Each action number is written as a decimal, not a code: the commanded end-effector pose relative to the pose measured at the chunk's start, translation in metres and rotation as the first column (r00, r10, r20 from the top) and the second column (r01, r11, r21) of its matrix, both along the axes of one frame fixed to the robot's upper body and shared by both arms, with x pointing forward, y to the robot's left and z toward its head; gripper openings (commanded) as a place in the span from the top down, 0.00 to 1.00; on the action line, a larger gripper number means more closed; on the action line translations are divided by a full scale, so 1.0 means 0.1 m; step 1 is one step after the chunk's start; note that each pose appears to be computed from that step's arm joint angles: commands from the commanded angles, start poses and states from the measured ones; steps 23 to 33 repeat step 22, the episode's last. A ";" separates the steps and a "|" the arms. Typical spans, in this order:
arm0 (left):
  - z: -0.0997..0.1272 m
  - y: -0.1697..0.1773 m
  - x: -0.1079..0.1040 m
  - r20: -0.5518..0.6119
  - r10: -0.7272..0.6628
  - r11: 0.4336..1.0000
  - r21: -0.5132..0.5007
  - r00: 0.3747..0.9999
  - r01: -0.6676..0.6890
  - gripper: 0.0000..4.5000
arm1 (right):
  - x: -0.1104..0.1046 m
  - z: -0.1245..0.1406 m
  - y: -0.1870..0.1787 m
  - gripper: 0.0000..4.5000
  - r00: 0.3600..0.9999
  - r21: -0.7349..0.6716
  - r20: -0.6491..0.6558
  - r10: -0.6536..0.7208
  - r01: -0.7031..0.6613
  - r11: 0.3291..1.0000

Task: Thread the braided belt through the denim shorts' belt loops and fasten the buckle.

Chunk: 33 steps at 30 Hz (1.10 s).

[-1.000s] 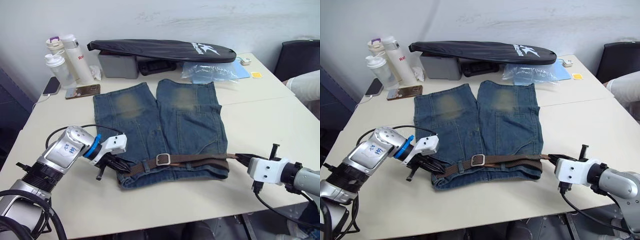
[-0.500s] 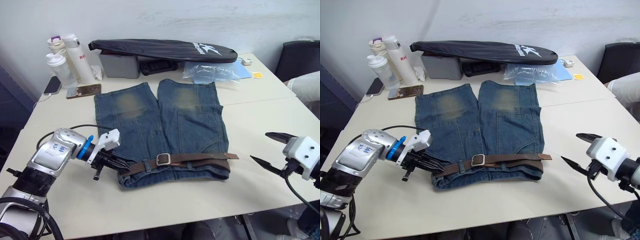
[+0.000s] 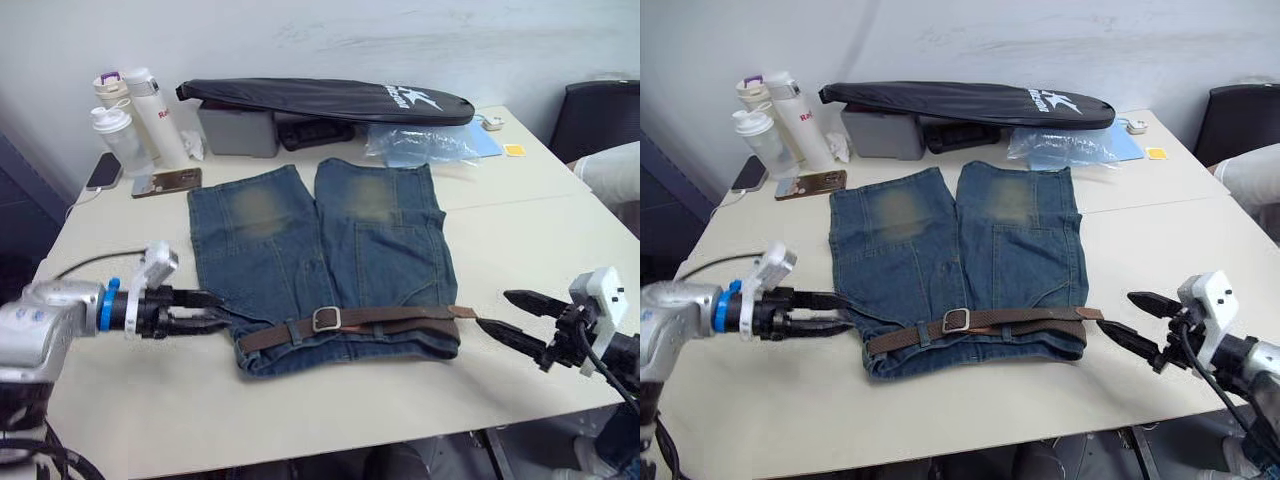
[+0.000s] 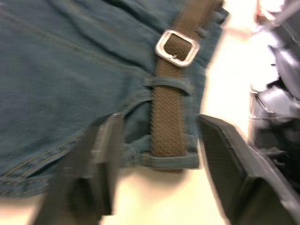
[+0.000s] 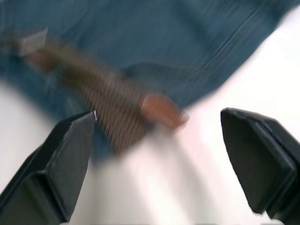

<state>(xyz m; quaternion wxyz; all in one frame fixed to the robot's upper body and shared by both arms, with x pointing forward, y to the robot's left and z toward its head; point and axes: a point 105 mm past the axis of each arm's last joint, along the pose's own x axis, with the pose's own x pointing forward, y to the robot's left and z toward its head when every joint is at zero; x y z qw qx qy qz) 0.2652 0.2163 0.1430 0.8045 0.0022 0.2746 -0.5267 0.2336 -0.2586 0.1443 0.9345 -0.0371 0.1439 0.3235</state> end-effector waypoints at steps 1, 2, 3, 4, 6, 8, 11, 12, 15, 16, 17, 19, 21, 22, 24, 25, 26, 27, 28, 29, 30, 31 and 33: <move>0.02 -0.01 -0.14 0.189 0.111 0.993 -0.050 0.976 -0.104 0.02 | 0.09 0.03 -0.02 0.00 0.994 0.010 0.080 -0.070 0.069 0.998; 0.00 -0.02 -0.19 0.194 0.130 0.991 -0.065 0.972 -0.119 0.02 | 0.09 0.00 -0.02 0.00 0.995 0.019 0.069 -0.077 0.076 0.997; -0.02 -0.01 -0.22 0.225 0.156 0.987 -0.064 0.962 -0.145 0.02 | 0.09 -0.02 -0.03 0.00 0.994 0.011 0.065 -0.086 0.085 0.996; -0.04 -0.01 -0.25 0.235 0.174 0.984 -0.070 0.956 -0.162 0.02 | 0.10 -0.05 -0.05 0.00 0.994 0.003 0.063 -0.094 0.093 0.996; -0.11 0.00 -0.33 0.204 0.216 0.976 -0.085 0.955 -0.203 0.02 | 0.09 -0.07 -0.07 0.00 0.992 -0.012 0.073 -0.106 0.107 0.994; -0.19 0.01 -0.42 0.162 0.260 0.964 -0.103 0.952 -0.245 0.02 | 0.10 -0.08 -0.09 0.00 0.988 -0.038 0.101 -0.113 0.118 0.992; -0.43 0.04 -0.51 0.158 0.283 0.958 0.007 0.946 -0.288 0.02 | 0.08 -0.10 -0.07 0.00 0.989 -0.056 0.113 -0.095 0.102 0.993; -0.47 0.05 -0.48 0.179 0.302 0.950 0.020 0.936 -0.310 0.02 | 0.07 -0.12 -0.06 0.00 0.990 -0.067 0.115 -0.085 0.093 0.993; -0.56 0.03 -0.44 0.200 0.320 0.943 0.023 0.926 -0.331 0.02 | 0.06 -0.16 -0.03 0.00 0.991 -0.084 0.116 -0.068 0.078 0.993; -0.59 0.02 -0.45 0.193 0.314 0.945 0.029 0.930 -0.325 0.02 | 0.06 -0.16 -0.02 0.00 0.990 -0.084 0.120 -0.069 0.079 0.993; -0.64 0.02 -0.45 0.186 0.314 0.944 0.040 0.931 -0.327 0.02 | 0.07 -0.17 -0.02 0.00 0.990 -0.083 0.125 -0.071 0.082 0.993; -0.66 0.01 -0.43 0.215 0.303 0.947 0.040 0.928 -0.319 0.02 | 0.08 -0.18 0.00 0.00 0.989 -0.082 0.131 -0.073 0.084 0.993; -0.63 -0.01 -0.41 0.201 0.302 0.951 0.001 0.932 -0.308 0.02 | 0.07 -0.19 0.02 0.00 0.988 -0.083 0.134 -0.070 0.082 0.993; -0.62 -0.02 -0.41 0.191 0.296 0.954 -0.006 0.936 -0.300 0.02 | 0.06 -0.19 0.03 0.00 0.988 -0.084 0.136 -0.069 0.081 0.993; -0.62 -0.02 -0.41 0.191 0.296 0.954 -0.006 0.936 -0.300 0.02 | 0.06 -0.19 0.03 0.00 0.988 -0.084 0.136 -0.069 0.081 0.993; -0.62 -0.02 -0.41 0.191 0.296 0.954 -0.006 0.936 -0.300 0.02 | 0.06 -0.19 0.03 0.00 0.988 -0.084 0.136 -0.069 0.081 0.993; -0.62 -0.02 -0.41 0.191 0.296 0.954 -0.006 0.936 -0.300 0.02 | 0.06 -0.19 0.03 0.00 0.988 -0.084 0.136 -0.069 0.081 0.993; -0.62 -0.02 -0.41 0.191 0.296 0.954 -0.006 0.936 -0.300 0.02 | 0.06 -0.19 0.03 0.00 0.988 -0.084 0.136 -0.069 0.081 0.993; -0.62 -0.02 -0.41 0.191 0.296 0.954 -0.006 0.936 -0.300 0.02 | 0.06 -0.19 0.03 0.00 0.988 -0.084 0.136 -0.069 0.081 0.993; -0.62 -0.02 -0.41 0.191 0.296 0.954 -0.006 0.936 -0.300 0.02 | 0.06 -0.19 0.03 0.00 0.988 -0.084 0.136 -0.069 0.081 0.993; -0.62 -0.02 -0.41 0.191 0.296 0.954 -0.006 0.936 -0.300 0.02 | 0.06 -0.19 0.03 0.00 0.988 -0.084 0.136 -0.069 0.081 0.993; -0.62 -0.02 -0.41 0.191 0.296 0.954 -0.006 0.936 -0.300 0.02 | 0.06 -0.19 0.03 0.00 0.988 -0.084 0.136 -0.069 0.081 0.993; -0.62 -0.02 -0.41 0.191 0.296 0.954 -0.006 0.936 -0.300 0.02 | 0.06 -0.19 0.03 0.00 0.988 -0.084 0.136 -0.069 0.081 0.993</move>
